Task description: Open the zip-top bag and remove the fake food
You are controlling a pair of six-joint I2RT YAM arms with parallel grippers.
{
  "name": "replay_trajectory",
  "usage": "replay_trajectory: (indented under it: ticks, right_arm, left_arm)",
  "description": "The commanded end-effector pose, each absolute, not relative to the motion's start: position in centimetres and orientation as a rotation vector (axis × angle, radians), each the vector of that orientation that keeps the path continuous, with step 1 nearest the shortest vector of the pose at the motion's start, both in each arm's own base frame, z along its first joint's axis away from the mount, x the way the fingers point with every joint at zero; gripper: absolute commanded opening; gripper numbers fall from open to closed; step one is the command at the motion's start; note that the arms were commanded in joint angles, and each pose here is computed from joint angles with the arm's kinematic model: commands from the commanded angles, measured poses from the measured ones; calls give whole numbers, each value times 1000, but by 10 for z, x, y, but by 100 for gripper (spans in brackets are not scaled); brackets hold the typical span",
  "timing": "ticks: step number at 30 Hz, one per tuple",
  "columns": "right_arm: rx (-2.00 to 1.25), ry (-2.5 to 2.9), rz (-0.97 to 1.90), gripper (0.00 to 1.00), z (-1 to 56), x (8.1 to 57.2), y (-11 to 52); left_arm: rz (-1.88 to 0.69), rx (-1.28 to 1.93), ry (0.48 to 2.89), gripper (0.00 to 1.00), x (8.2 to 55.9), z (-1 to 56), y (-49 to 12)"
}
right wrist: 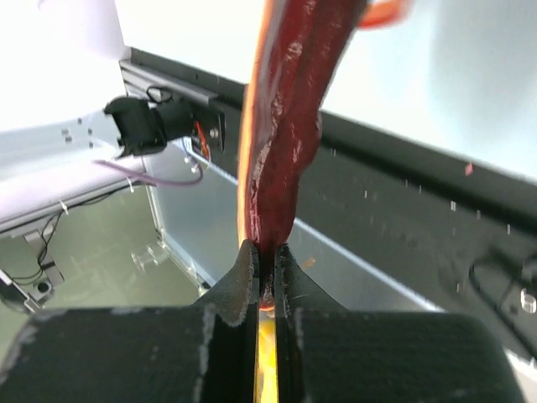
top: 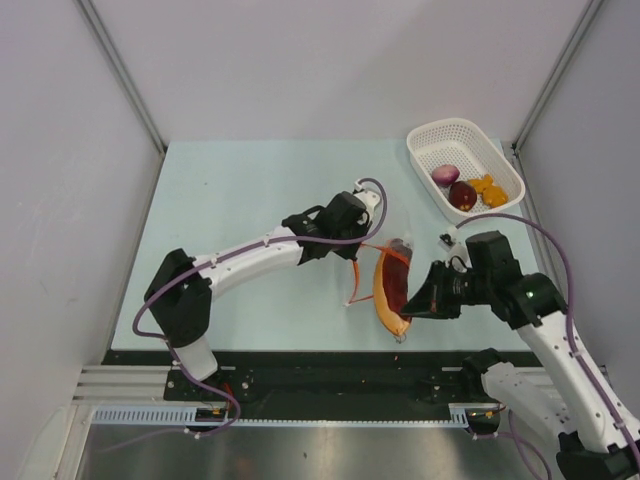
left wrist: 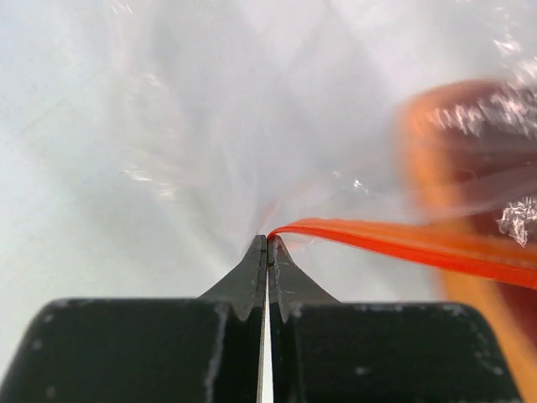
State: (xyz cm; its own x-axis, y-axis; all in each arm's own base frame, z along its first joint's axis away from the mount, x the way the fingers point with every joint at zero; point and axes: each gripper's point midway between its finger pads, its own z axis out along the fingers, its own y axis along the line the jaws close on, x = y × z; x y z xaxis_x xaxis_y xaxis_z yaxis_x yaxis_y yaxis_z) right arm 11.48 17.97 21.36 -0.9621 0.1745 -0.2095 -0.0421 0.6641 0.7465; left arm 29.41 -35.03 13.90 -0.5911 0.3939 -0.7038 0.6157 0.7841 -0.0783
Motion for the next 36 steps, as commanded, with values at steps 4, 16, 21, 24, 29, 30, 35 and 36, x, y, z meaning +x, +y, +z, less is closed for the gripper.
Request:
replay_trajectory:
  ticks: [4, 16, 21, 24, 29, 30, 35, 36]
  right_arm:
    - [47, 2547, 1271, 0, 264, 82, 173]
    - [-154, 2580, 1499, 0, 264, 106, 215]
    - [-386, 2515, 1593, 0, 288, 97, 240]
    - [-503, 2398, 1565, 0, 318, 95, 235]
    - [-186, 2286, 1303, 0, 330, 153, 196]
    - [-107, 2288, 1244, 0, 326, 165, 186]
    - [354, 2214, 1057, 0, 308, 260, 122]
    - [386, 2194, 1079, 0, 307, 274, 118]
  left_arm:
    - [-321, 662, 2317, 0, 306, 143, -332]
    - [-663, 727, 2087, 0, 295, 234, -382]
    - [-491, 726, 2154, 0, 315, 209, -365]
    - [-374, 653, 2216, 0, 335, 204, -337]
    - [-218, 702, 2228, 0, 341, 192, -313]
    - [-205, 712, 2249, 0, 337, 186, -309]
    - [-254, 687, 2311, 0, 326, 164, -311]
    - [-251, 687, 2324, 0, 326, 158, -311]
